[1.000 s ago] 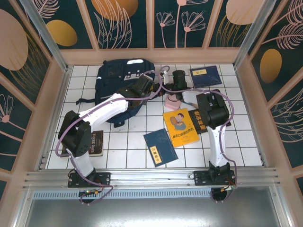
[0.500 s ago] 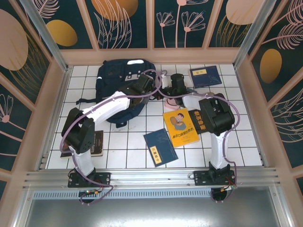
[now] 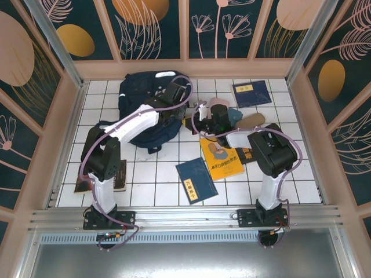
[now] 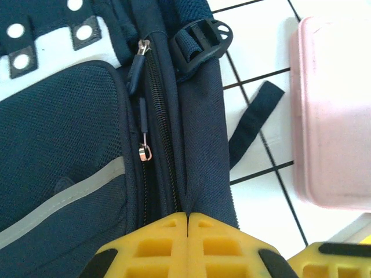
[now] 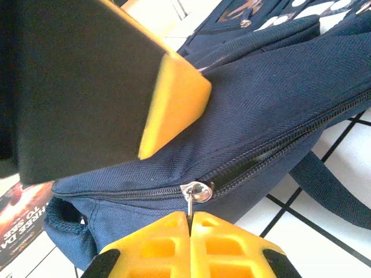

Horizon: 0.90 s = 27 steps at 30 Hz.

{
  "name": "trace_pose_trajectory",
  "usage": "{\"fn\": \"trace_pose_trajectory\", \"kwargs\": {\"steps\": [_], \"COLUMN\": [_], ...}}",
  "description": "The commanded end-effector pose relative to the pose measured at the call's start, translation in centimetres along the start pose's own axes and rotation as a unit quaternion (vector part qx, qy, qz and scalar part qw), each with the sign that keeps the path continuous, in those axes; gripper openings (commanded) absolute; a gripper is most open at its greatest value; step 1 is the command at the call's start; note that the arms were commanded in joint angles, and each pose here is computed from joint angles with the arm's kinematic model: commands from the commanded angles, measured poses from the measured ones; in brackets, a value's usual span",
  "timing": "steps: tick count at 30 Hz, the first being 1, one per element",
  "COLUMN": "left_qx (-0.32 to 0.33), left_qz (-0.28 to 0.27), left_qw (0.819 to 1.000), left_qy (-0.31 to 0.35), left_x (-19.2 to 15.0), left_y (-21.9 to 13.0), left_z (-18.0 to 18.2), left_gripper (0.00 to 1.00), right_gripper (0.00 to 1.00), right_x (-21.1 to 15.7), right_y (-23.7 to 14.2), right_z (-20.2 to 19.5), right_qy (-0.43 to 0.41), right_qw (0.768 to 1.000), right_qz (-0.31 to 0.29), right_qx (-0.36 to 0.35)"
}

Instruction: Pack the student bag

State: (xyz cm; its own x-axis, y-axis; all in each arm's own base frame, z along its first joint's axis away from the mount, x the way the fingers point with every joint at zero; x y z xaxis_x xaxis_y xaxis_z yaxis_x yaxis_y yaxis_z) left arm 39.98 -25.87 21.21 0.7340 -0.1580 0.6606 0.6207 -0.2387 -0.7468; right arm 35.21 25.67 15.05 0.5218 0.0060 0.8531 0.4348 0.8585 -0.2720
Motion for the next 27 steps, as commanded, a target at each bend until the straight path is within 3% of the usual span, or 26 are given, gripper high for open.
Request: {"fn": "trace_pose_trajectory", "kwargs": {"steps": [1,13,27], "left_qx": [-0.031,-0.076,-0.115], "left_qz": [-0.066,-0.068,-0.068], "left_qw": [0.996,0.99,0.983], "left_qy": [-0.047,-0.095,-0.122], "left_x": [3.9,6.8,9.6], "left_y": [0.3,2.1,3.5], "left_z": [0.1,-0.4,0.0], "left_gripper": [0.0,0.0,0.0], "right_gripper": [0.0,0.0,0.0], "right_x": [1.0,-2.9,-7.6], "right_y": [0.0,3.6,14.1], "right_z": [4.0,10.1,16.6], "right_qy": [-0.06,-0.165,-0.238], "right_qw": [0.997,0.986,0.967], "right_qz": [-0.035,0.007,0.085], "right_qx": [0.036,-0.006,0.025]}}
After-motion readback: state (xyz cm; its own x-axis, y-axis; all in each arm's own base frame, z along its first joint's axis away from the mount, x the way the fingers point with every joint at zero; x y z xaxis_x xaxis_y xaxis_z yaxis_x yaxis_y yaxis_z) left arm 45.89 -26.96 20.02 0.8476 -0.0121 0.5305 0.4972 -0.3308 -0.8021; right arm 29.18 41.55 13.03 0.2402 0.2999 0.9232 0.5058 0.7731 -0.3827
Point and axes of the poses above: each hand's point on the last joint's axis, 136 mm out from that joint toward the fingers, its own y axis out along the fingers, its own z axis along the line the jaws close on, x = y × z, the point moved 8 cm from there along -y, back along the fingers, and after that the axes turned 1 degree about -y, right-handed, at the moved point
